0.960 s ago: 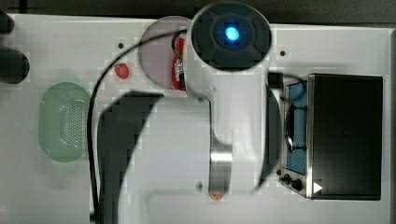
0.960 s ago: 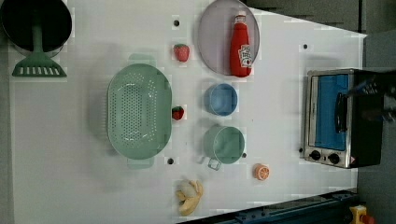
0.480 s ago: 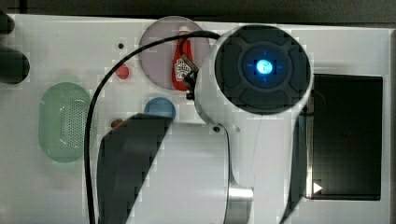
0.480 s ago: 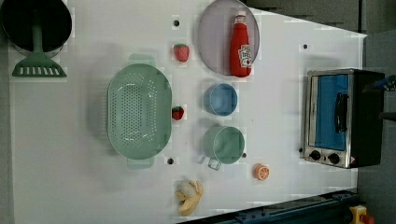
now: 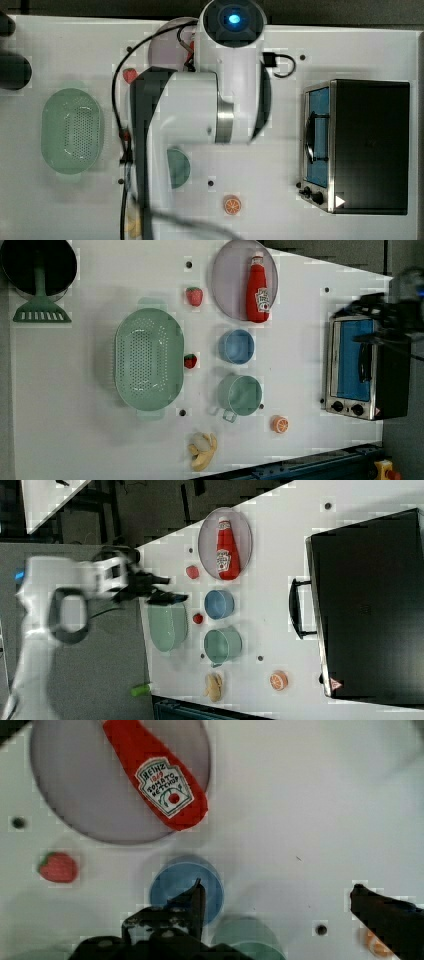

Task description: Pick ketchup from plate and place it on table.

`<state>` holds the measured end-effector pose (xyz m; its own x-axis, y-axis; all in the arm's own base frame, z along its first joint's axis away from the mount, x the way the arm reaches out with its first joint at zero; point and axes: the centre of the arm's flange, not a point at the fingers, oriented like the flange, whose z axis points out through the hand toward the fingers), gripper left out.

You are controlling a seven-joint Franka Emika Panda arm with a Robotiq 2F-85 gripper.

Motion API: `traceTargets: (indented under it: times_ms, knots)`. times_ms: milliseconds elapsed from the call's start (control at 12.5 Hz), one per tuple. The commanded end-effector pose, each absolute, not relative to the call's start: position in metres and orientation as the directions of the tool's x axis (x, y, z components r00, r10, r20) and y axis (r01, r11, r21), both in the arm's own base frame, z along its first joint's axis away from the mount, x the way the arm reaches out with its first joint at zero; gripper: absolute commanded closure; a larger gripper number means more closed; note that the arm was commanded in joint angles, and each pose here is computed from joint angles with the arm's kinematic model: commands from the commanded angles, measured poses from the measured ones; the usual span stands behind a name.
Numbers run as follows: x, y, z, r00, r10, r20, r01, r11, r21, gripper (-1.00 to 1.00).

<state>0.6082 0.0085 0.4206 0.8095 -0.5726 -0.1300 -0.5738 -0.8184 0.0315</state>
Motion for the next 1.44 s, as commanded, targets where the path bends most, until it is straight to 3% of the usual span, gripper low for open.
traceTargets:
  times_ms: [80,400,640,1440]
  knots:
    - [0.622,0.032,0.372,0.920,-0.363,-0.146,-0.367,-0.930,-0.004,-1.00]
    - [0.655,0.036,0.313,0.994,-0.097,-0.047,-0.099,-0.994,-0.039,-1.00]
    - [0.669,0.040,0.269,1.000,-0.006,-0.028,-0.006,-1.000,-0.018,-1.00]
    - [0.719,0.056,0.175,0.999,0.035,0.004,0.035,-0.999,-0.013,-1.00]
